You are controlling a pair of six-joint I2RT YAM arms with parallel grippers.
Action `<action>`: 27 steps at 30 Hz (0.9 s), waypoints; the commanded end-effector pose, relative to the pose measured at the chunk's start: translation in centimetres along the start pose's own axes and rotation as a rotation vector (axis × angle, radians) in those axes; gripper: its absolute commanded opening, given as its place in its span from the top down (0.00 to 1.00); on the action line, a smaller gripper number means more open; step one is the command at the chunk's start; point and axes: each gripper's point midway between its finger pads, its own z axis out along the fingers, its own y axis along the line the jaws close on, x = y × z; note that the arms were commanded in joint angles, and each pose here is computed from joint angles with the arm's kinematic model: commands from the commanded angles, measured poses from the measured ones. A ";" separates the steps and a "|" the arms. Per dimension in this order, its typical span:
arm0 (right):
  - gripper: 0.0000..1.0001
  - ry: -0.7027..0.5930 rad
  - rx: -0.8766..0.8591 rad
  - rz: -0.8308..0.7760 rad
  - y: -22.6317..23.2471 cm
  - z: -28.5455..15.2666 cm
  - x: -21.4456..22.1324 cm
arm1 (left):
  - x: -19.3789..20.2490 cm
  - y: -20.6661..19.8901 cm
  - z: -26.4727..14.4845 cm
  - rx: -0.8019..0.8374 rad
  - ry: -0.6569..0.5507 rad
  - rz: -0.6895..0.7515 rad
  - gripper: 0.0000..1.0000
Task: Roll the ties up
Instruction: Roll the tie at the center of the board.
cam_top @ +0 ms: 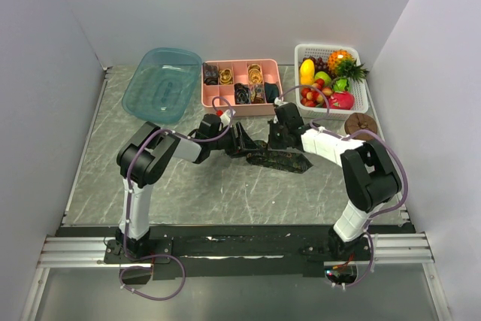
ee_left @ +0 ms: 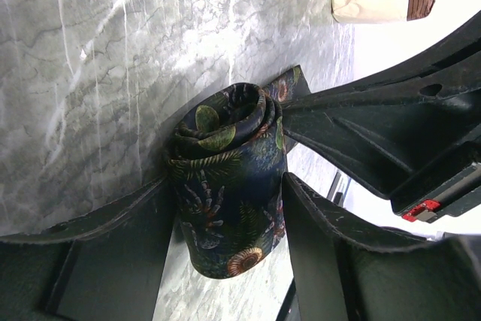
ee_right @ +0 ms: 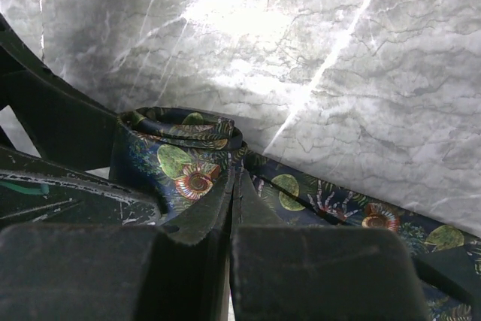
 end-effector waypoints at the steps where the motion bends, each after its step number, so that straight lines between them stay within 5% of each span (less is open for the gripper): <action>1: 1.00 -0.003 -0.045 -0.022 1.6 -0.6 -0.4 | 0.8 1.7 0.3 -0.066 0.007 -0.018 0.36; 13: 1.00 0.044 -0.084 -0.031 3.6 -0.2 1.1 | 1.1 0.4 0.6 -0.026 0.031 0.008 0.41; 27: 1.00 0.047 -0.051 -0.016 3.1 0.7 1.6 | 0.7 -0.3 1.0 -0.061 0.037 0.034 0.63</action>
